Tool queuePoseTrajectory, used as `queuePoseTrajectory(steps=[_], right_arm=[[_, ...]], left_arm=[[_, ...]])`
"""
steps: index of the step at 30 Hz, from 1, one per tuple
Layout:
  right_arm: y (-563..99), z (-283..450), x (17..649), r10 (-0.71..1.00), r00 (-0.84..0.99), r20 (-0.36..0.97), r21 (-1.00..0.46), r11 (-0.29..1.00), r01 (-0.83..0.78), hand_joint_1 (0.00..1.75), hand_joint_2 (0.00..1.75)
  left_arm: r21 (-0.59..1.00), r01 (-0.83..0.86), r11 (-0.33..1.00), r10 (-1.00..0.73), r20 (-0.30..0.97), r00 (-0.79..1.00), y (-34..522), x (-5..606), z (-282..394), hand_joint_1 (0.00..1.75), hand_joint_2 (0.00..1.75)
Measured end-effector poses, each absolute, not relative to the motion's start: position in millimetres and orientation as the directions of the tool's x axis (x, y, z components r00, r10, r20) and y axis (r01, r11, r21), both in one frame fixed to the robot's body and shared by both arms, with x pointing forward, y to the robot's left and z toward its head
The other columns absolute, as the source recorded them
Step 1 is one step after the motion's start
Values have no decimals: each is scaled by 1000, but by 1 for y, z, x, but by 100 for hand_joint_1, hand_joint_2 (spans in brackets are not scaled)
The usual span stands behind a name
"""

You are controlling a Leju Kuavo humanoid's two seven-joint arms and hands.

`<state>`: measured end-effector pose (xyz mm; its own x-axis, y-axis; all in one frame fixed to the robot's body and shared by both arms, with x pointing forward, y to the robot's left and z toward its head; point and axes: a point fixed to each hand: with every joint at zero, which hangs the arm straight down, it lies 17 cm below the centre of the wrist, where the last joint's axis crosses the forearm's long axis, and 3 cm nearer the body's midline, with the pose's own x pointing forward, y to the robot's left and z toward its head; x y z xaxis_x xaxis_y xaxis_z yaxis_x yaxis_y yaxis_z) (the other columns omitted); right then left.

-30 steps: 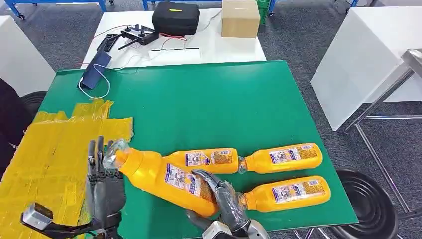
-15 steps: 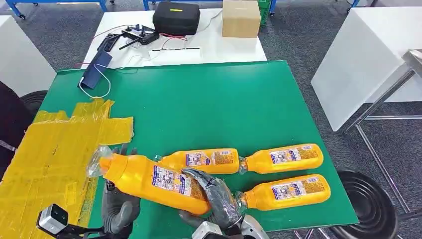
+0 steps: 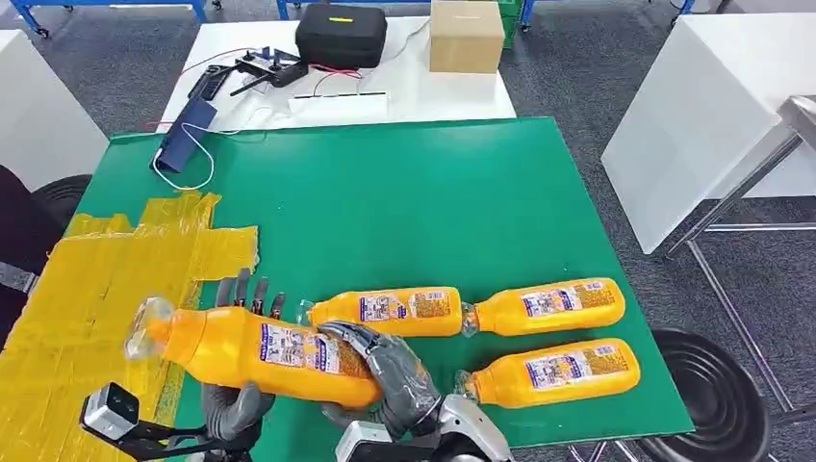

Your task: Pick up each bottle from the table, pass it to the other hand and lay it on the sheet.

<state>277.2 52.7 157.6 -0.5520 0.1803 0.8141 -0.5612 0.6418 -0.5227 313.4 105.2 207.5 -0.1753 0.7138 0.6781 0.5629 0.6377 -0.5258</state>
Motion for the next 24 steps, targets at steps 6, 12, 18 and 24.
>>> queuePoseTrajectory(steps=[6,12,18,24], right_arm=[[57,156,280,190,-566,802,-544,623,-562,175,175],[57,152,282,201,-564,801,-550,617,-563,175,175],[57,149,283,209,-560,802,-552,616,-561,175,175],[58,149,283,210,-559,802,-552,619,-560,175,175]], left_arm=[[-518,549,656,697,695,-178,105,318,203,0,175],[-508,537,674,684,703,-193,106,320,202,175,175],[-505,526,684,679,705,-206,107,321,201,175,175],[-501,518,693,675,704,-221,108,323,203,175,175]])
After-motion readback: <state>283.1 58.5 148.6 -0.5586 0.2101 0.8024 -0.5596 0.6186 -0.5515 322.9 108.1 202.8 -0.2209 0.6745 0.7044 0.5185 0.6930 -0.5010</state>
